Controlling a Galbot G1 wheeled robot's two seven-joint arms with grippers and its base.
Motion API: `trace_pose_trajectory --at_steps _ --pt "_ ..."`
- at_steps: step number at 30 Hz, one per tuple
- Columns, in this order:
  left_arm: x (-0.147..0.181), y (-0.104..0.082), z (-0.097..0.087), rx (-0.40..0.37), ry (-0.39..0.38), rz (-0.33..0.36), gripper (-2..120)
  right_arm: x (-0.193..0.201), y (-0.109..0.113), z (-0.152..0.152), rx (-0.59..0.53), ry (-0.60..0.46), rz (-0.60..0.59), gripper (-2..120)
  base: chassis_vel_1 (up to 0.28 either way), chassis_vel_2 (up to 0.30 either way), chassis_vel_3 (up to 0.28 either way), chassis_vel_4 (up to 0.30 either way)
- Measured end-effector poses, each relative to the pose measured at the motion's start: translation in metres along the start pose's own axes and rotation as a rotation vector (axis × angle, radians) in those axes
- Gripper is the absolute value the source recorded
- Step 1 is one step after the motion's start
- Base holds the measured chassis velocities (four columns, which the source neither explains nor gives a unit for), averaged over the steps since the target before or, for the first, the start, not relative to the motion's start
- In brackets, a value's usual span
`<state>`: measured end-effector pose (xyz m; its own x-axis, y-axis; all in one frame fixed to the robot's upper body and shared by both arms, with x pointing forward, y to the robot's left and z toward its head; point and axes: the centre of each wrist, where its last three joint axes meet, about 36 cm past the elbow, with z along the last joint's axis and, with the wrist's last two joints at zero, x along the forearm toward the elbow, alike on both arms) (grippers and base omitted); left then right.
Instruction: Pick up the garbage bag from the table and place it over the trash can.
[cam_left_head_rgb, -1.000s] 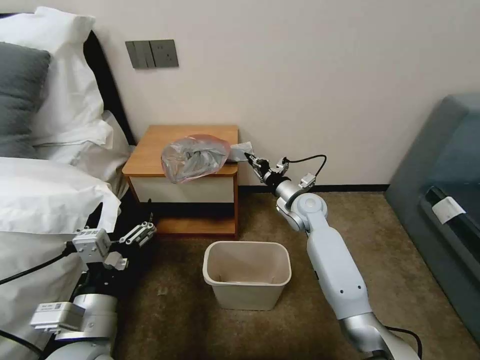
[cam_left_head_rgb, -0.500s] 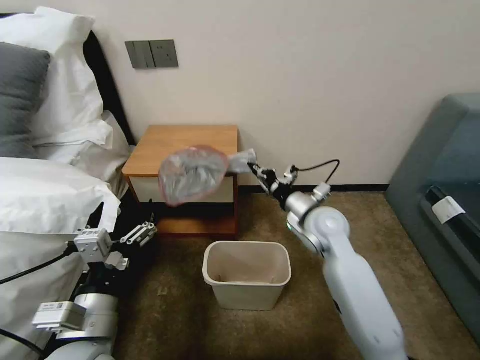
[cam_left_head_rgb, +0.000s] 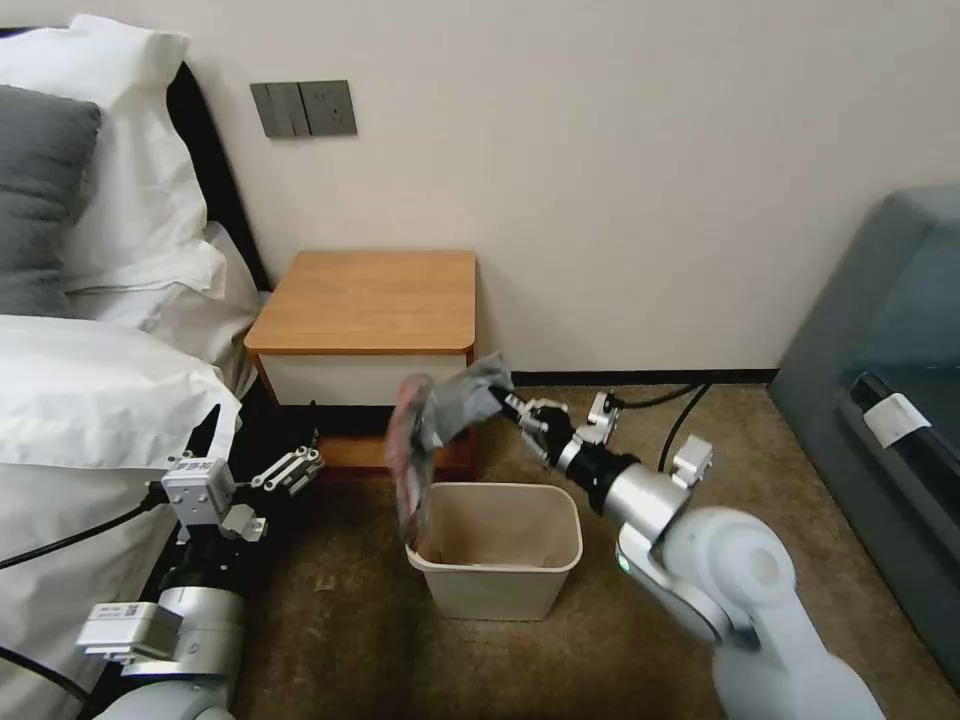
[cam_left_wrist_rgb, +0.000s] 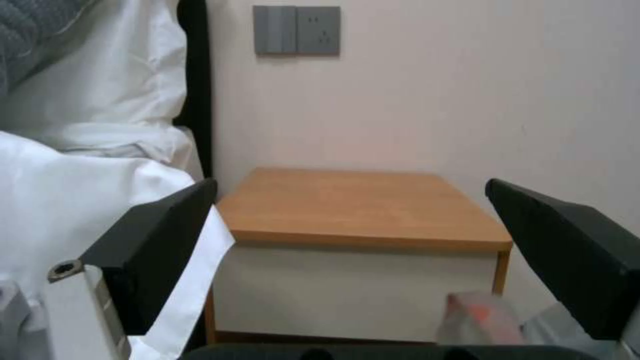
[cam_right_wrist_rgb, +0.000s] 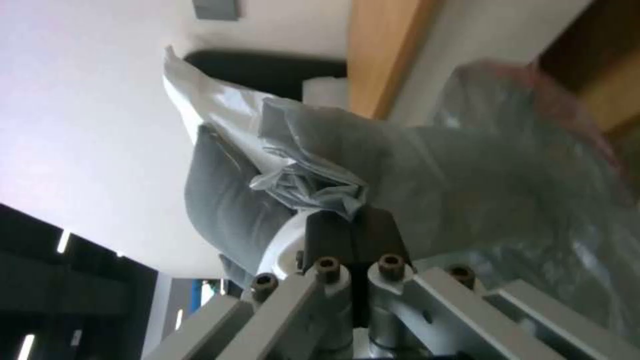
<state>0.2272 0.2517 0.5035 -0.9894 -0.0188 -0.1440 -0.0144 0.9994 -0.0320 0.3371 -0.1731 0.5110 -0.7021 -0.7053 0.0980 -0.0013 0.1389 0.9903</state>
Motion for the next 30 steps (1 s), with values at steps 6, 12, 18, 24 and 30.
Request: trace_pose_trajectory --at_steps 6,12,18,24,30 --pt "0.0 0.0 0.0 0.002 -0.004 -0.003 100 -0.011 0.008 0.007 0.001 0.026 -0.025 0 0.0 0.0 0.0 0.0" --pt "0.0 0.0 0.0 0.003 -0.008 -0.01 100 -0.029 0.021 0.011 0.009 0.04 -0.065 0 0.0 0.0 0.0 0.0" --pt "0.001 0.001 0.0 -0.007 -0.012 -0.007 100 -0.035 -0.002 0.017 0.004 0.051 0.01 0 0.0 0.0 0.0 0.0" --pt "0.0 0.001 0.0 -0.009 -0.014 -0.008 100 -0.028 -0.024 0.008 0.018 0.026 0.094 0 0.0 0.0 0.0 0.0" --pt "-0.002 0.001 0.003 -0.003 -0.015 -0.01 100 -0.003 -0.042 -0.02 0.06 -0.013 0.216 0 0.0 0.0 0.0 0.0"
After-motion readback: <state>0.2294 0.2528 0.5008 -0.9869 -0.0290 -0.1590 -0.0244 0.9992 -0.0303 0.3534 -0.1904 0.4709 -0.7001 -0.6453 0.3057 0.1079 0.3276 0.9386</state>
